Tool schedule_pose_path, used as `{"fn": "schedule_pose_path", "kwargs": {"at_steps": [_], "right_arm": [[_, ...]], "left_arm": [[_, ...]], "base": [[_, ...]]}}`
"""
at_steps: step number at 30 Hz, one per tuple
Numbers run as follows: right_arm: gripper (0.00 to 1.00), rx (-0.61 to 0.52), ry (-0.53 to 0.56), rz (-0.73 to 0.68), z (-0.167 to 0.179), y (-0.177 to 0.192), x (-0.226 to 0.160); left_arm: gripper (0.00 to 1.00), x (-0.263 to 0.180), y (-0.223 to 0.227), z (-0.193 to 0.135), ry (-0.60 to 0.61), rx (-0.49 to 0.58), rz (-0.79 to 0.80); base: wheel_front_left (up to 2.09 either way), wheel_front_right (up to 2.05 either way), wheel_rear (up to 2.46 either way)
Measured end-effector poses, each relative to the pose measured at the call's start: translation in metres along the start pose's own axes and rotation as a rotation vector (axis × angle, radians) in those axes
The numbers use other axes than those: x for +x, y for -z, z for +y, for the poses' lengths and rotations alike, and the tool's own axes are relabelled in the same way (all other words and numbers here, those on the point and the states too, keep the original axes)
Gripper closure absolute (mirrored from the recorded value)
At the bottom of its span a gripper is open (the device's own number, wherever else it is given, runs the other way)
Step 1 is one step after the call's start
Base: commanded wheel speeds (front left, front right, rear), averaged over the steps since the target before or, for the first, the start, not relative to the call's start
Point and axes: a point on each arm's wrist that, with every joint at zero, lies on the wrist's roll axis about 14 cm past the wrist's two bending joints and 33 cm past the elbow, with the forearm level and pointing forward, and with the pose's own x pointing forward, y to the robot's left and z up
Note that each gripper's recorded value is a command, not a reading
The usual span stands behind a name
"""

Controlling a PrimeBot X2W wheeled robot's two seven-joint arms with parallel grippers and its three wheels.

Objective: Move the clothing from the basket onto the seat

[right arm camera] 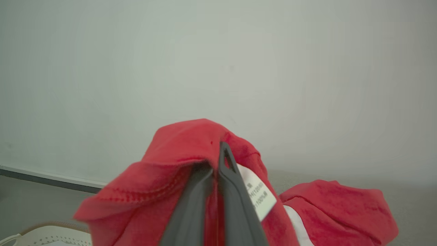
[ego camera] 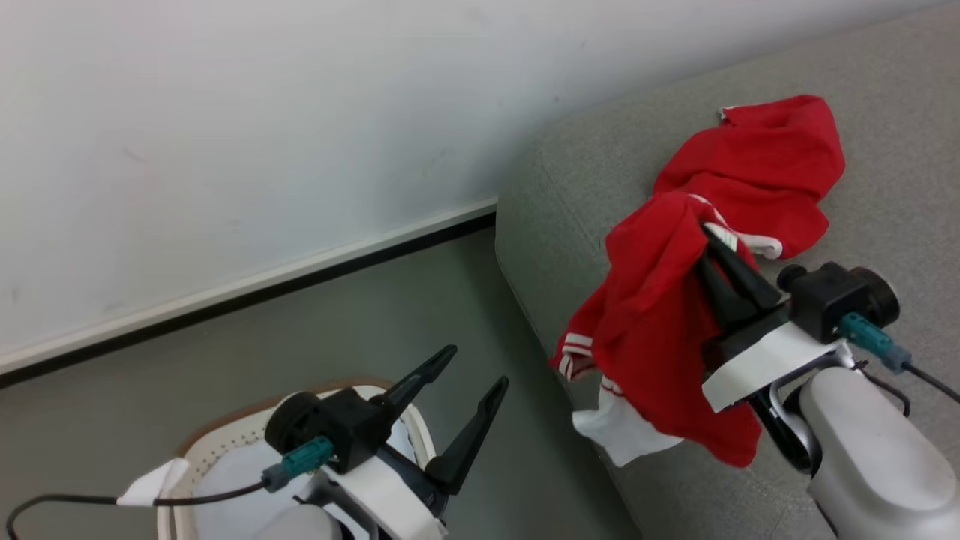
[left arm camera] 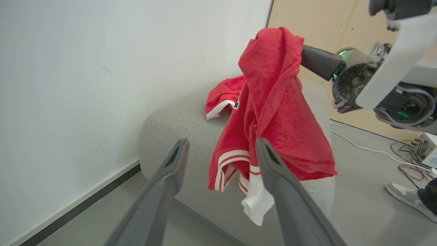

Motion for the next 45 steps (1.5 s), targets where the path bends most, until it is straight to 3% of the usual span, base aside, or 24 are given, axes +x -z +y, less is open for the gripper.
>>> {"fn": "schedule_pose_path", "kwargs": {"at_steps": [6,11,17,21,24,29,32,34,36,45], "right_arm": [[1.00,-0.068,0.128,-0.086,-0.056,-0.030,0.039],[1.00,-0.157,0.312,-0.227,-0.132,-0.084,0.078],[1.00,-0.274,0.560,-0.274,-0.221,-0.114,0.099],[1.00,-0.287,0.707,-0.164,-0.263,-0.071,0.097],[1.00,-0.252,0.773,-0.054,-0.273,-0.011,0.097],[1.00,-0.137,0.830,0.145,-0.252,0.109,0.085],[1.00,-0.093,0.815,0.223,-0.231,0.147,0.085],[0.58,-0.095,0.790,0.256,-0.221,0.154,0.085],[0.00,-0.104,0.767,0.264,-0.215,0.149,0.086],[0.00,-0.149,0.580,0.181,-0.161,0.094,0.076]], "left_arm": [[0.00,0.011,0.015,0.023,0.028,-0.013,0.023],[0.00,0.019,0.028,0.054,0.030,-0.020,0.026],[0.00,0.018,0.050,0.096,-0.017,-0.048,0.017],[0.00,0.010,0.069,0.113,-0.056,-0.093,0.016],[0.00,0.002,0.086,0.125,-0.089,-0.117,0.032],[0.00,-0.017,0.113,0.141,-0.151,-0.149,0.076],[0.00,-0.026,0.121,0.146,-0.180,-0.149,0.097],[0.00,-0.029,0.118,0.149,-0.201,-0.144,0.095],[0.00,-0.031,0.114,0.149,-0.212,-0.148,0.093],[0.00,-0.047,0.081,0.137,-0.326,-0.191,0.056]], "base": [[0.00,0.00,0.00],[0.00,0.00,0.00],[0.00,0.00,0.00],[0.00,0.00,0.00],[0.00,0.00,0.00],[0.00,0.00,0.00],[0.00,0.00,0.00],[0.00,0.00,0.00],[0.00,0.00,0.00],[0.00,0.00,0.00]]}}
